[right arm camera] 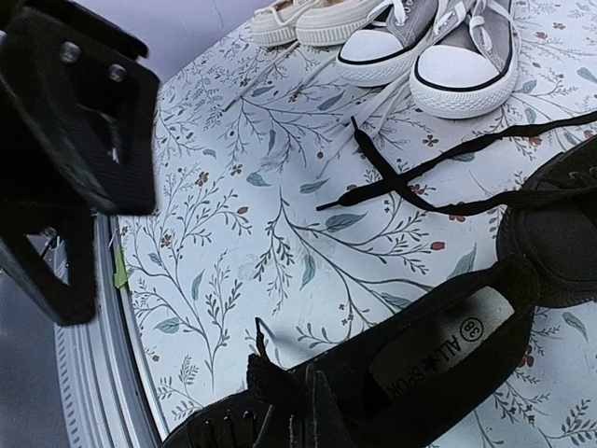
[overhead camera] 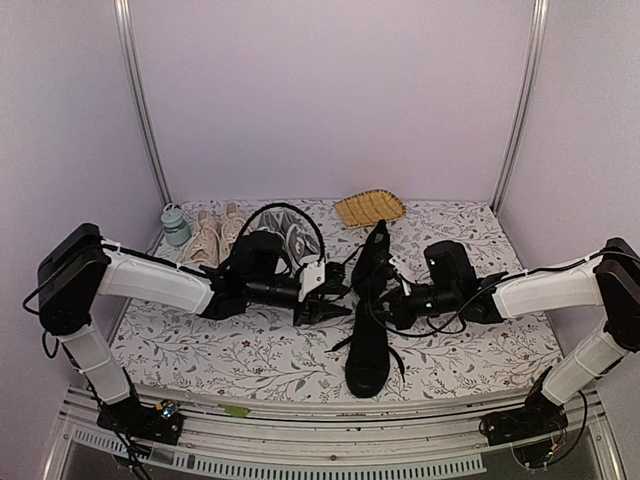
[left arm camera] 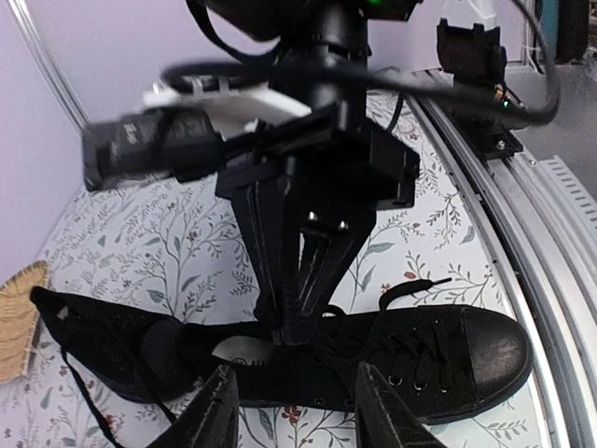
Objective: Tie the shoes
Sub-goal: Wrap the half-tied shoelace around a loop with the shoelace, then pass from the right arm to the left
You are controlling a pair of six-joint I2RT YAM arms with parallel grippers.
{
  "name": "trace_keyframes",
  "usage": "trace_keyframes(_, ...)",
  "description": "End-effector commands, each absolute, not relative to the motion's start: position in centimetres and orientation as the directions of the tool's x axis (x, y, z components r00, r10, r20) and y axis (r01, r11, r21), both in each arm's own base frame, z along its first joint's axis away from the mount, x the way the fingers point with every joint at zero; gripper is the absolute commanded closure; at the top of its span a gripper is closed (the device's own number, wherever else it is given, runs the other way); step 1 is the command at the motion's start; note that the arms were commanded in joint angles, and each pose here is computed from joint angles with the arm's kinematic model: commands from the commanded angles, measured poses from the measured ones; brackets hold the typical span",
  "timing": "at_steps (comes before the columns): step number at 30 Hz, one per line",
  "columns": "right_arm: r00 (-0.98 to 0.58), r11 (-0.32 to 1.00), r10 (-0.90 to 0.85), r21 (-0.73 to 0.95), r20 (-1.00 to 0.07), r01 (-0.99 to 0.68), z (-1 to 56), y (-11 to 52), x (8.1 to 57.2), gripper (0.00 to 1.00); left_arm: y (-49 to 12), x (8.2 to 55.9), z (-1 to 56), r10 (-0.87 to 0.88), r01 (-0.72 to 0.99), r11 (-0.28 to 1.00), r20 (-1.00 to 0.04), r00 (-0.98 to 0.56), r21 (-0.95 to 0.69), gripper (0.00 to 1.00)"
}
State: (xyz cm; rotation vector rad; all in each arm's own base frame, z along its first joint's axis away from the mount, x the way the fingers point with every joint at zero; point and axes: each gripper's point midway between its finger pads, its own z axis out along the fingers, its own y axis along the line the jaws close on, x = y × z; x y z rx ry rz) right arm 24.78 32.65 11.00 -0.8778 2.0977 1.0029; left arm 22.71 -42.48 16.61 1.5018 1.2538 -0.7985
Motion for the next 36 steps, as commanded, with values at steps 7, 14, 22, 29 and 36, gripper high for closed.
trace_keyframes(7, -0.554, 0.435, -0.281, 0.411, -0.784, -0.801, 11.9, 33.7, 24.8, 1.00, -45.1, 23.2, 12.5, 0.288, 0.983, -0.028, -0.940, 0.183, 0.183, 0.55)
trace_keyframes(14, -0.551, 0.427, -0.279, 0.413, -0.786, -0.805, 12.0, 33.9, 24.9, 1.00, -46.5, 23.3, 9.6, 0.344, 0.981, -0.048, -0.919, 0.193, 0.188, 0.60)
trace_keyframes(22, -0.542, 0.423, -0.269, 0.407, -0.796, -0.809, 12.6, 33.8, 24.9, 1.00, -46.5, 22.2, 8.5, 0.347, 0.979, -0.096, -0.916, 0.204, 0.181, 0.58)
trace_keyframes(29, -0.540, 0.421, -0.272, 0.407, -0.796, -0.811, 12.5, 33.8, 24.8, 1.00, -45.9, 21.2, 7.9, 0.346, 0.960, -0.186, -0.900, 0.265, 0.211, 0.54)
trace_keyframes(36, -0.543, 0.419, -0.275, 0.409, -0.794, -0.811, 12.4, 33.8, 24.6, 1.00, -46.9, 23.4, 7.3, 0.371, 0.960, -0.054, -0.887, 0.275, 0.275, 0.61)
